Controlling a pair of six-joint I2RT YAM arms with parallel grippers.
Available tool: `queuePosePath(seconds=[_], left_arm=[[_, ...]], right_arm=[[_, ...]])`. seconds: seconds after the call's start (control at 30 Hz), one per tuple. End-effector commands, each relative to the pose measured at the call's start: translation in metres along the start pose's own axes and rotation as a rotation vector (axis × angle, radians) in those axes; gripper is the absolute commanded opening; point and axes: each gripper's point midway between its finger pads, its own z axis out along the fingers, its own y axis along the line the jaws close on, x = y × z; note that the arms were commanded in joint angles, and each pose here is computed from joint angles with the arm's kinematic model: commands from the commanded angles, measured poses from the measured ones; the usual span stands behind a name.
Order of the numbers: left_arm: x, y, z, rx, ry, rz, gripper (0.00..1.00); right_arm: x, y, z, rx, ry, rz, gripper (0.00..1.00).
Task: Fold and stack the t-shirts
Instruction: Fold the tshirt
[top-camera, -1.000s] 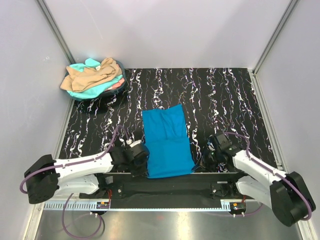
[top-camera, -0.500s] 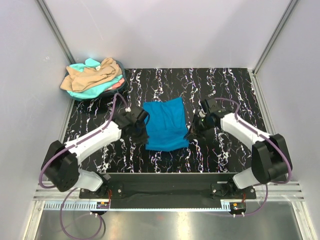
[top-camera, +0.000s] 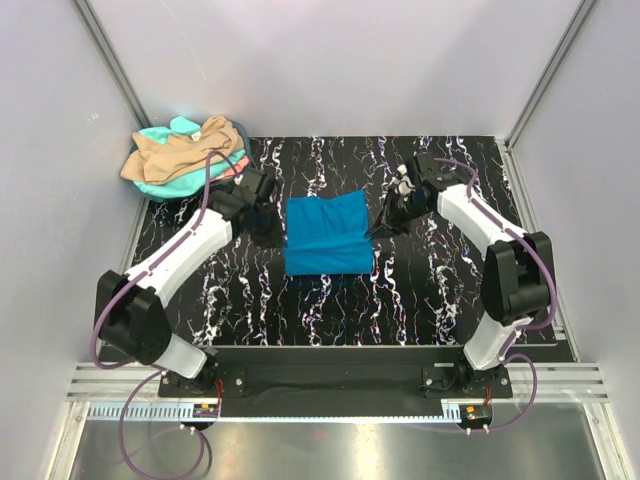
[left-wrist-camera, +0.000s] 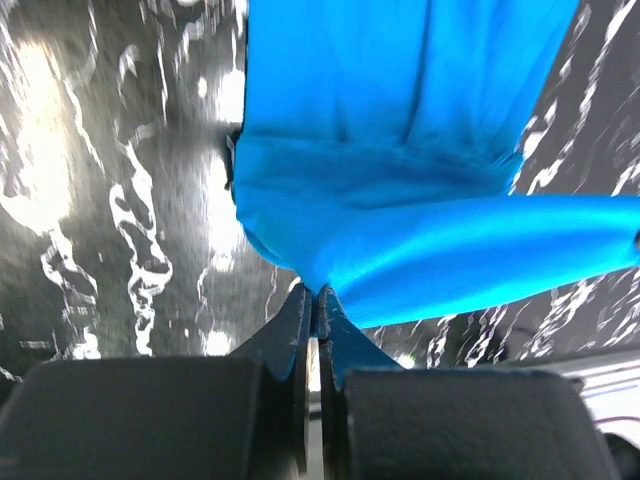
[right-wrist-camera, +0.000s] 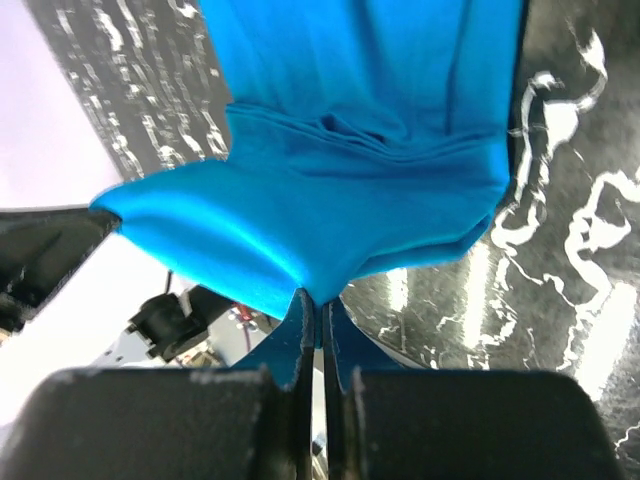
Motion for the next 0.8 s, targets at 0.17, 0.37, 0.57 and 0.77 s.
queuePosePath(seconds=[0.17,0.37,0.57,0.77], left_arm=[[-0.063,-0.012,0.006,0.056,-0.042,0.035,0.0],[-0.093,-0.018,0.022,0.071,-0.042,0.027,0.0],[-0.125,-0.021,0.024,0.088,-0.096,0.012,0.0],[-0.143,-0.027,0.044,0.114,-0.086,0.021,0.0]], right_arm=[[-0.048,0.022,-0.005,-0.067,-0.015,-0.046,0.0],[-0.077,0.031,0.002,-0.103,-0.012,-0.051,0.0],[-0.101,0.045,0.001,-0.14,-0.027,-0.072,0.0],[-0.126,0.041,0.012,-0.161,-0.039,-0.045,0.0]])
